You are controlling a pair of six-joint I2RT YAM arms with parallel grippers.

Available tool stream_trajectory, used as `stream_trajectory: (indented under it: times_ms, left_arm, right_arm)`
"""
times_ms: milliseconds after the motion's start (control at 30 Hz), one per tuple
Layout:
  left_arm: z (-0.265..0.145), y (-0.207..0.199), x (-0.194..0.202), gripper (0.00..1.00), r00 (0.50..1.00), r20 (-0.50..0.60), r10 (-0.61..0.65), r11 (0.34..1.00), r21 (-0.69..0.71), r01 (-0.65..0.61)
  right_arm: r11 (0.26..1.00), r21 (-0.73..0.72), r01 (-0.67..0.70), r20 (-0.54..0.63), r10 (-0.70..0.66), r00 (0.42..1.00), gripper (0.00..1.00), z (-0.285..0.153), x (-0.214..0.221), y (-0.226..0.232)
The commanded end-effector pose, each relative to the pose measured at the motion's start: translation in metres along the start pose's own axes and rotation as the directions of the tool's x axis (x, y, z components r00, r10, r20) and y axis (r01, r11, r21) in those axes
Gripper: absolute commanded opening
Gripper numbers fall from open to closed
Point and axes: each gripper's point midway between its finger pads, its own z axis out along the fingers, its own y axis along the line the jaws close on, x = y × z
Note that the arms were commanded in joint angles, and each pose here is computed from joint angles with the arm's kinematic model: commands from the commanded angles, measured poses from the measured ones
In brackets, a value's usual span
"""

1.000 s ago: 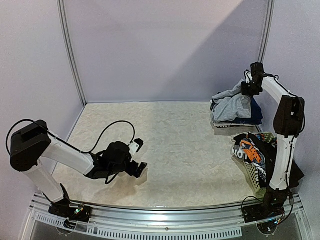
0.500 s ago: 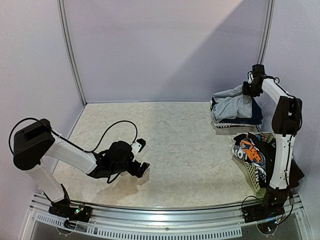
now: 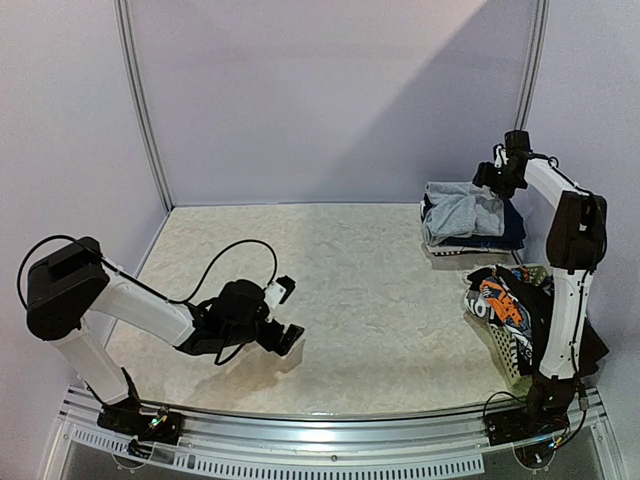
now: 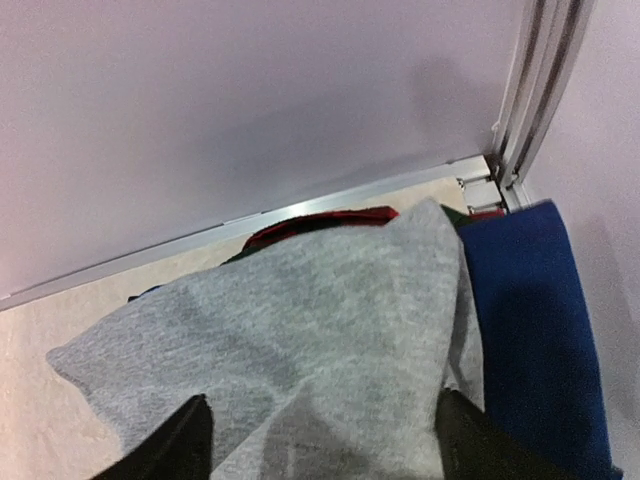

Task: Fold and stack the mixed laundry pile
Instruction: Move the square-folded tank top to the corner of the board, then pick up the square-folded tank top from the corner of the board.

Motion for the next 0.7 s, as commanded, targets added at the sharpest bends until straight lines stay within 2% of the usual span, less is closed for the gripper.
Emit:
stream_trajectory:
  times_ms: [0, 100, 167, 267, 500, 667]
  left_arm:
    - [0.002, -0.007, -0.022, 0.99, 0.998, 0.05, -0.033, 0.998, 0.051, 0.031]
    - [0.004, -0.011, -0.032, 0.99, 0.997, 0.062, -0.043, 0.997, 0.069, 0.039]
    - [0.006, -0.015, -0.039, 0.99, 0.996, 0.067, -0.054, 0.995, 0.086, 0.048]
    - [0.009, -0.022, -0.047, 0.98, 0.995, 0.073, -0.07, 0.991, 0.119, 0.061]
    - [0.018, -0.034, -0.056, 0.96, 0.994, 0.068, -0.086, 0.983, 0.168, 0.073]
    - [0.018, -0.035, -0.053, 0.95, 0.993, 0.061, -0.106, 0.98, 0.174, 0.094]
  right_arm:
    - [1.0, 0.007, 0.027, 0.053, -0.027, 0.998, 0.87, -0.043, -0.006, 0.029]
    - [0.997, 0.076, 0.027, 0.053, -0.031, 0.998, 0.94, -0.057, 0.002, 0.027]
    - [0.987, 0.161, 0.005, 0.057, -0.014, 0.998, 0.97, -0.067, 0.005, 0.013]
    - [0.978, 0.206, 0.012, 0.025, -0.017, 1.0, 0.99, -0.078, 0.032, 0.022]
    - [0.988, 0.119, 0.099, -0.042, -0.095, 0.995, 0.98, -0.095, 0.09, 0.087]
    - [0.973, 0.124, 0.193, -0.095, -0.182, 0.979, 0.93, -0.087, 0.119, 0.121]
